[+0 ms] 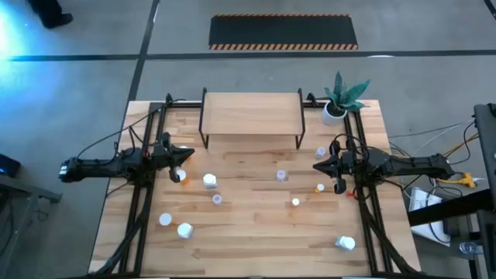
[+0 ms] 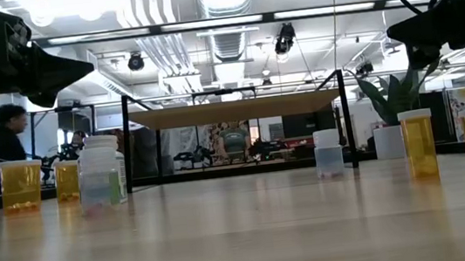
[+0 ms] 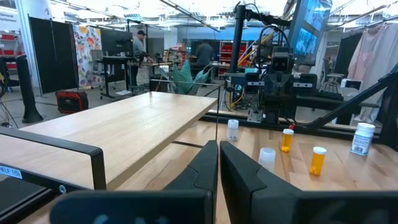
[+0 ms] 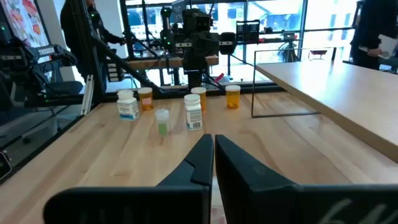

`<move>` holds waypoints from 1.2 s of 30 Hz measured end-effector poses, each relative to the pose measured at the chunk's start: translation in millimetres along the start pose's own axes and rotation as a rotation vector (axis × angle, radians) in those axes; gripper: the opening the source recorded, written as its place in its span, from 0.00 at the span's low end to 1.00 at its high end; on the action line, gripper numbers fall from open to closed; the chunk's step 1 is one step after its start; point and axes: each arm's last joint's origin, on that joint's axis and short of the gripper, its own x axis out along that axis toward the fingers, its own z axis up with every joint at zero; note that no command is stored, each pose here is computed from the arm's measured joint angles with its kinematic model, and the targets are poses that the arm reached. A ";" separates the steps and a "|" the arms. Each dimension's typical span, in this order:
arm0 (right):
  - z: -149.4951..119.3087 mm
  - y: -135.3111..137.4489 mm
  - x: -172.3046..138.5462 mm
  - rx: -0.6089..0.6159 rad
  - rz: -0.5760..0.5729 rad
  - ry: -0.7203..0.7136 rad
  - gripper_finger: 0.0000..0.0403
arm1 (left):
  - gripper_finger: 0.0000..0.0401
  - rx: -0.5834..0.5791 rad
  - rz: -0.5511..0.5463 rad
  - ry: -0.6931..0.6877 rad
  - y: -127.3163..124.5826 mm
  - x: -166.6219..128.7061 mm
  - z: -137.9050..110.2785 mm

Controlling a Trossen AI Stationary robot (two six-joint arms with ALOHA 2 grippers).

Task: Pick and place medicine bottles onto shelf by color

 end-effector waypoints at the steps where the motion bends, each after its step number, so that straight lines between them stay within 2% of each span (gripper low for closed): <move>1: 0.0 0.0 0.0 0.000 0.000 0.000 0.02 | 0.00 0.000 0.000 0.000 0.0 0.0 0.0; 27: 0.0 0.0 0.0 0.000 0.000 0.000 0.02 | 0.00 0.000 0.000 0.000 0.0 0.0 0.1; 36: 0.0 0.0 0.0 -0.059 0.000 0.000 0.02 | 0.00 0.000 0.000 0.000 0.0 0.0 0.1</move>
